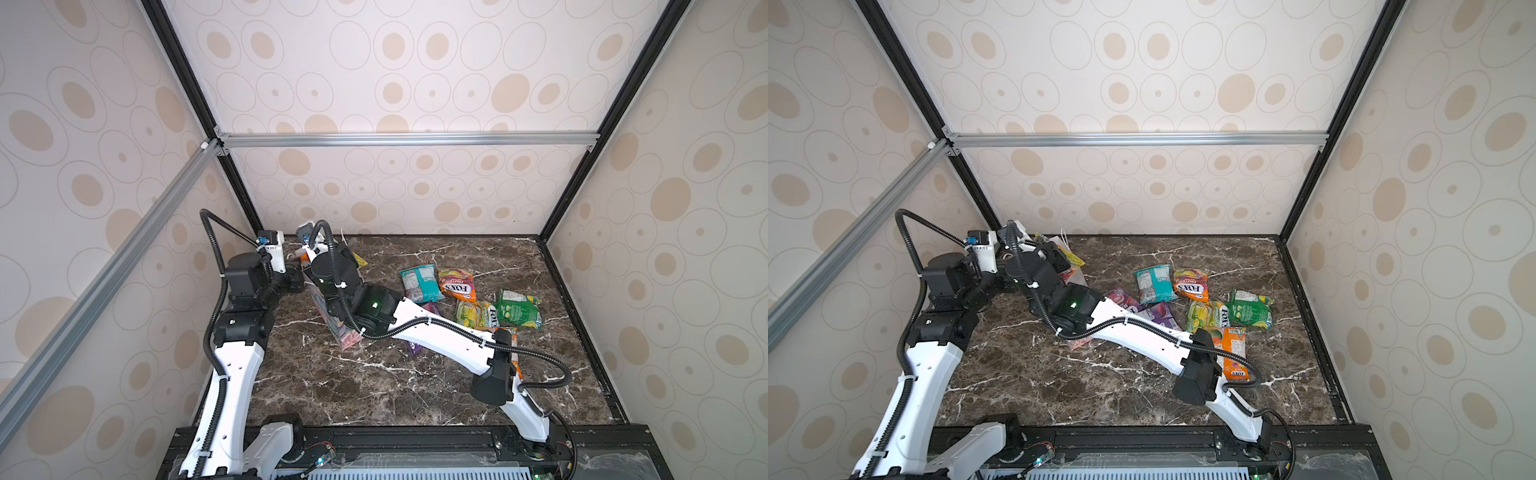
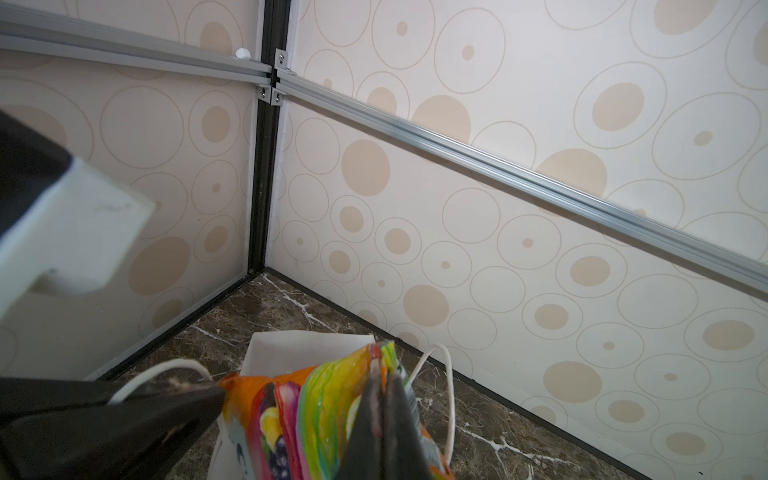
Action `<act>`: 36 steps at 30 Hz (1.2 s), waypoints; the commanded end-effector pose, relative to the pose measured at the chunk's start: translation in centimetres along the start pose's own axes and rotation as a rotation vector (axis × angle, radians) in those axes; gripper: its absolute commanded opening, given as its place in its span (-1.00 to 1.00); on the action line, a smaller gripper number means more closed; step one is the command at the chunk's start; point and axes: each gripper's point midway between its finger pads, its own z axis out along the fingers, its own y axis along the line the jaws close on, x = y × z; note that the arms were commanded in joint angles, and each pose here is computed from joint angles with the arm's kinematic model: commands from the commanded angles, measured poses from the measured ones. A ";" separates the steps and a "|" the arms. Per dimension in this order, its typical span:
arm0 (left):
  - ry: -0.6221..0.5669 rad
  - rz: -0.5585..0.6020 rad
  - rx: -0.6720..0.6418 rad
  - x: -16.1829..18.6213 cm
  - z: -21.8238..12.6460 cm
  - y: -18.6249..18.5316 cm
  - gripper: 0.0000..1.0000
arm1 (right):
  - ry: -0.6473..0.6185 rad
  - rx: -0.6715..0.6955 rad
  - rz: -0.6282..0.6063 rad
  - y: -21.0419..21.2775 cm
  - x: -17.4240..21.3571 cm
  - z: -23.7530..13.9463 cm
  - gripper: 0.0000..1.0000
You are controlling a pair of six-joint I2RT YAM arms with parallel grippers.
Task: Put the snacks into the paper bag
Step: 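Lower the packet into the white bag and open the right gripper, then raise the right gripper out of the bag and move it back over the pile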
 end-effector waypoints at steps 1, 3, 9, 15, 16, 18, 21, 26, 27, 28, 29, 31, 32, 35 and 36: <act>-0.044 0.003 0.001 -1.2 -0.6 0.0 -1.00 | 0.017 0.014 0.001 0.4 0.8 0.0 -0.96; -0.044 0.003 0.001 -1.2 -0.6 0.0 -1.00 | 0.024 0.009 0.000 0.6 1.1 0.0 -0.95; -0.043 0.003 0.002 -1.1 -0.5 -0.1 -1.00 | 0.031 0.001 -0.007 0.7 1.3 -0.1 -0.81; -0.043 0.005 0.000 -1.1 -0.6 0.0 -1.00 | 0.026 -0.019 0.006 0.8 1.2 -0.2 -0.61; -0.044 0.005 -0.002 -1.2 -0.6 0.0 -1.00 | 0.026 -0.021 0.006 0.8 1.2 -0.2 -0.61; -0.046 0.005 -0.002 -1.2 -0.6 0.0 -1.00 | 0.025 -0.025 0.008 0.8 1.1 -0.3 -0.61; -0.044 0.005 -0.002 -1.1 -0.6 0.0 -1.00 | 0.022 -0.036 0.017 0.8 0.8 -0.5 -0.61; -0.040 0.004 -0.003 -1.0 -0.5 0.0 -1.00 | 0.019 -0.112 0.048 1.0 -0.1 -1.4 -0.56; -0.042 0.004 -0.003 -1.1 -0.5 0.1 -1.00 | 0.015 -0.148 0.056 1.1 -0.5 -1.8 -0.51; -0.040 0.004 -0.002 -1.0 -0.5 0.0 -1.00 | 0.011 -0.187 0.064 1.2 -0.9 -2.3 -0.44; -0.042 0.004 -0.006 -1.1 -0.5 0.1 -1.00 | 0.012 -0.230 0.071 1.3 -1.4 -2.9 -0.35; -0.044 0.005 -0.006 -1.1 -0.6 0.1 -1.00 | 0.026 -0.266 0.087 0.5 -2.2 -3.9 -0.30; -0.043 0.004 -0.008 -1.1 -0.6 0.1 -1.00 | 0.029 -0.271 0.092 -0.1 -2.5 -4.5 -0.28; -0.044 0.006 -0.006 -1.1 -0.6 0.1 -1.00 | 0.043 -0.268 0.084 -1.9 -2.8 -5.4 -0.16; -0.045 0.005 -0.006 -1.1 -0.6 0.1 -1.00 | 0.058 -0.265 0.078 -2.4 -2.5 -5.5 -0.13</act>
